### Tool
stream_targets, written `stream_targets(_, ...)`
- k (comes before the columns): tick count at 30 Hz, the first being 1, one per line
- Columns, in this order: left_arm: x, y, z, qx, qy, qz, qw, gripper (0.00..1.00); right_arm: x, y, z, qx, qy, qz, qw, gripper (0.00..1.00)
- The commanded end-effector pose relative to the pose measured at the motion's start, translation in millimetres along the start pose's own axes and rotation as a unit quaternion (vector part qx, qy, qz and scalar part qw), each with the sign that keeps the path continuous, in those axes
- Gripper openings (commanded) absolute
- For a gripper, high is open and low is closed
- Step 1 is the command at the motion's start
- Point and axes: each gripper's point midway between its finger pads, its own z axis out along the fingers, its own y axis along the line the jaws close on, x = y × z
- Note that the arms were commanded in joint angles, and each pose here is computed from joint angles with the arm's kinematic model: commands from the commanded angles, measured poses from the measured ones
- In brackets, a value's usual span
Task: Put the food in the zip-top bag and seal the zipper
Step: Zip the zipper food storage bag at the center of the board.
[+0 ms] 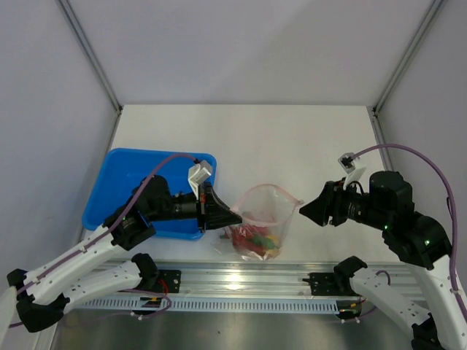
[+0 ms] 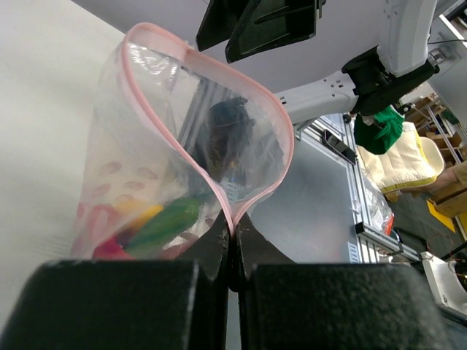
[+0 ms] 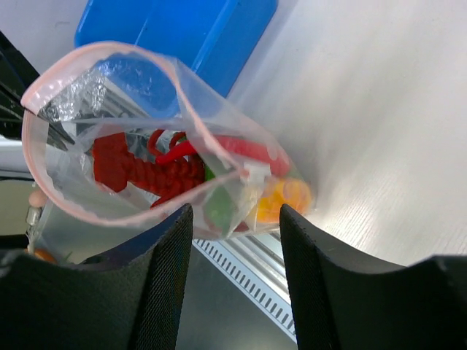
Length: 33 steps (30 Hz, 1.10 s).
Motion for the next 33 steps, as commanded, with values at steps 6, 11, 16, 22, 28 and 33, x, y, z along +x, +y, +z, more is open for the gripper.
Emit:
stream_targets(6, -4.2, -19.0, -13.8, 0.056, -0.015, 0.030, 0.998, 0.01, -1.8, 9.4, 2.7, -0.046, -0.017, -0.056, 0.997, 0.57)
stream_targets(11, 4.4, -22.0, -15.5, 0.078, -0.011, 0.029, 0.996, 0.01, -0.5, 15.2, 17.1, -0.089, -0.042, -0.047, 0.994, 0.70)
stream_targets(16, 9.5, -21.5, -16.6, 0.083, -0.003, 0.020, 0.996, 0.01, 1.9, 1.1, 33.6, -0.071, -0.047, -0.042, 0.995, 0.72)
stream_targets(22, 7.7, -25.6, -17.7, 0.097, -0.008, 0.029, 0.995, 0.00, 2.9, -12.2, 44.5, -0.060, -0.053, -0.094, 0.992, 0.68)
stream_targets(28, 13.1, -29.7, -19.1, 0.118, 0.004, 0.030, 0.993, 0.01, -3.9, 19.3, 30.6, -0.134, -0.051, -0.149, 0.978, 0.64)
stream_targets(33, 16.9, -35.9, -24.6, 0.138, 0.015, 0.030, 0.990, 0.01, 7.3, 45.0, 12.7, -0.206, -0.020, -0.175, 0.962, 0.65)
